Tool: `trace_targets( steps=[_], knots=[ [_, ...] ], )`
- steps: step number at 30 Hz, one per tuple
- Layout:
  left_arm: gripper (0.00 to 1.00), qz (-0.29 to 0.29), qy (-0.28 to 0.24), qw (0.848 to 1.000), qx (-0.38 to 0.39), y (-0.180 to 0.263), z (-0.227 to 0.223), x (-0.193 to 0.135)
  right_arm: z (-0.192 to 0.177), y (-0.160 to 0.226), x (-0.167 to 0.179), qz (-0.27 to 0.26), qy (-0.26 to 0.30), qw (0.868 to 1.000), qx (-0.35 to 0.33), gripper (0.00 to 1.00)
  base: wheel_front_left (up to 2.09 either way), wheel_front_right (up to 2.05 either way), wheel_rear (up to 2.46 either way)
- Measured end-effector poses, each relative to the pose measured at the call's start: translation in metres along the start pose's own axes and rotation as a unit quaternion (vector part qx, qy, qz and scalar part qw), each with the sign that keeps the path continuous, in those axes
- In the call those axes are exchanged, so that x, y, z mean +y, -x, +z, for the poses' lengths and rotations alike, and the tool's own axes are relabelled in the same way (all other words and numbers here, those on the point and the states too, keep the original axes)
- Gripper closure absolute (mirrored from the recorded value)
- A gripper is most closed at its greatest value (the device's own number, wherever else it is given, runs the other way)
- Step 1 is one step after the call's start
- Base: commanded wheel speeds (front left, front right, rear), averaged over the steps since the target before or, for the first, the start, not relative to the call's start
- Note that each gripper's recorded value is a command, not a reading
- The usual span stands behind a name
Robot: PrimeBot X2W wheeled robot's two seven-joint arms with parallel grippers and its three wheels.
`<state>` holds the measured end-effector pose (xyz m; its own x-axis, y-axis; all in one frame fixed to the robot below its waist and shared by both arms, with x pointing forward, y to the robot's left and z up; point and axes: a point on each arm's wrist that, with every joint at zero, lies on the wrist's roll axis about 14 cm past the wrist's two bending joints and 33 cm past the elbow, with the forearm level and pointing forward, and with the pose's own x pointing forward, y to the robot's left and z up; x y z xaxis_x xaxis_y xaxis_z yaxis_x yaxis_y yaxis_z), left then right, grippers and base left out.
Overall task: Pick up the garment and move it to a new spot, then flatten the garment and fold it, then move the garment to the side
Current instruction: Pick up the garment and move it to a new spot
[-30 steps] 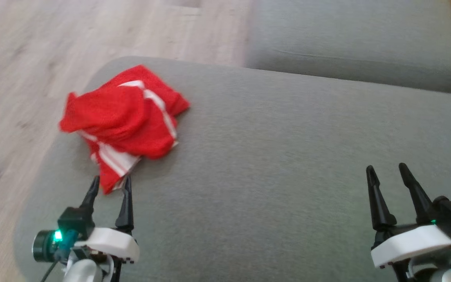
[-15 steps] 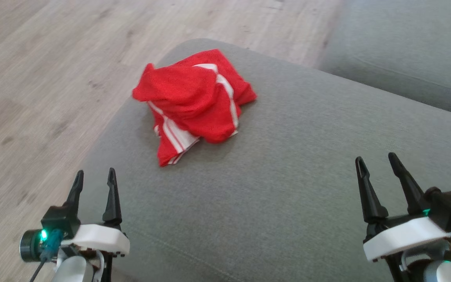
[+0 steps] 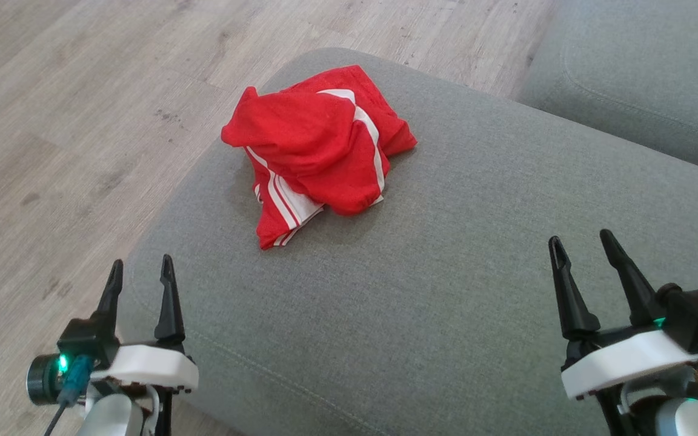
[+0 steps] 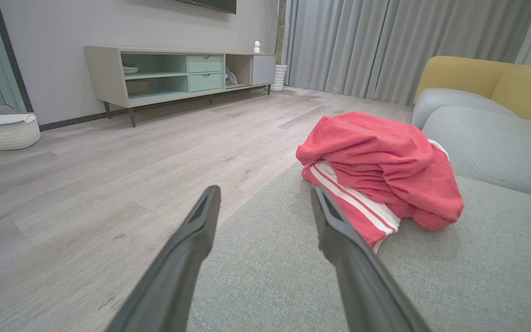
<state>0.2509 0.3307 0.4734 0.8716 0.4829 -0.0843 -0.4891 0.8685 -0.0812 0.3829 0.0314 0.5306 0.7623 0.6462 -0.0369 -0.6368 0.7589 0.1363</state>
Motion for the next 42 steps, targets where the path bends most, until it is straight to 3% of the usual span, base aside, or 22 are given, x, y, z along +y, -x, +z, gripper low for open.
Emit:
trace_targets(
  steps=[11,18,23,32,42],
  knots=[
    [0.0,-0.026,-0.009,1.0,-0.009,-0.017,0.007,-0.02,-0.001,0.003,-0.017,-0.022,-0.003,1.0,0.001,0.0,0.0,0.0,0.0],
    [0.0,-0.11,-0.032,0.993,-0.038,-0.076,0.051,-0.077,-0.001,0.001,-0.042,-0.044,0.004,0.999,0.005,0.0,0.0,0.0,0.0],
    [0.0,-0.164,-0.063,0.984,0.019,-0.117,0.04,-0.117,-0.007,0.0,-0.069,-0.066,0.006,0.998,0.011,0.0,0.0,0.0,0.0],
    [0.0,-0.213,-0.132,0.947,0.2,-0.166,-0.043,-0.158,-0.031,-0.006,-0.117,-0.107,-0.002,0.994,0.031,0.0,0.0,0.0,0.0],
    [0.0,-0.22,-0.19,0.904,0.314,-0.196,-0.097,-0.177,-0.055,-0.003,-0.152,-0.144,-0.018,0.988,0.047,0.0,0.0,0.0,0.0]
  ],
)
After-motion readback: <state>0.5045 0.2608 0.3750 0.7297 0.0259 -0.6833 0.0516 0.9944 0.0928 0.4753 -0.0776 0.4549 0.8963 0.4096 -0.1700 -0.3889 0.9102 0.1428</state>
